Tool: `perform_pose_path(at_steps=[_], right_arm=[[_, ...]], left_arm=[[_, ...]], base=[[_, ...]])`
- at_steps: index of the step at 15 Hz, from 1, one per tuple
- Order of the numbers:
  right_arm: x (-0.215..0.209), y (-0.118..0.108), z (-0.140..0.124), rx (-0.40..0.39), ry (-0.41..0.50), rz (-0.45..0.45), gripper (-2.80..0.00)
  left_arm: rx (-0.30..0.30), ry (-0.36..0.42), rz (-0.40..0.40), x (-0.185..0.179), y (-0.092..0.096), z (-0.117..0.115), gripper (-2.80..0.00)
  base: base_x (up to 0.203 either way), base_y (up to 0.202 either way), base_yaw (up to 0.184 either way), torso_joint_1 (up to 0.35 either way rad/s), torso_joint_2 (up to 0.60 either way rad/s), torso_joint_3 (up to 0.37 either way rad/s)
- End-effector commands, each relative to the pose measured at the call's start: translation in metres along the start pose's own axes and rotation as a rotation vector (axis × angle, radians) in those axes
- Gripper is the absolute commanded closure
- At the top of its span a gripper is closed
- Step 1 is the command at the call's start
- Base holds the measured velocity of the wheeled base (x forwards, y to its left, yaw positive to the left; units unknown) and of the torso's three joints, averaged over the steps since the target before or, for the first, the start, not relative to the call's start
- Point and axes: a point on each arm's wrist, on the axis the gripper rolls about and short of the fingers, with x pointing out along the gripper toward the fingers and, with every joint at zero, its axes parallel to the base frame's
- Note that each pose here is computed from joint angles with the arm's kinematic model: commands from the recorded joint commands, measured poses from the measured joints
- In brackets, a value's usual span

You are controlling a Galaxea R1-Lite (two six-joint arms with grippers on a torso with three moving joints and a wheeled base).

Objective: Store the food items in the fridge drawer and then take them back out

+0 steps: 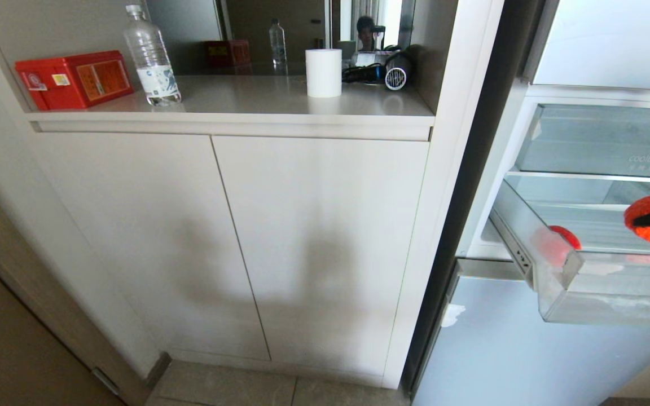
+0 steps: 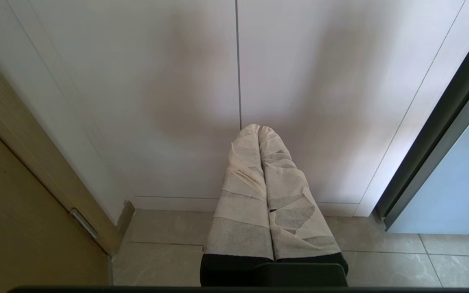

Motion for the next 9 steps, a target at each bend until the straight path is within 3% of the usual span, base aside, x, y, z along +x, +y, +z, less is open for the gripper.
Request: perform_pose_path(at_steps=[1,5,9], right_arm=[[-0.052,0.010,-0.010,-0.002,-0.093,-0.027,0.00],[-0.128,0.034,-0.050,-0.017,-0.229,-0.063,0.00],[-0.184,0.062,-0.121,-0.045,-0.363,-0.090,0.00]], left_arm=[[0.000,-0.001,0.001,0.000,0.000,0.000,0.00],[0.000,0.000,0.001,0.000,0.000,0.000,0.00],[0.000,0.000,0.001,0.000,0.000,0.000,0.00]], base=[[0.000,0.000,0.000,0.000,0.00,0.000],[0.000,0.000,0.000,0.000,0.00,0.000],[0.000,0.000,0.000,0.000,0.00,0.000]])
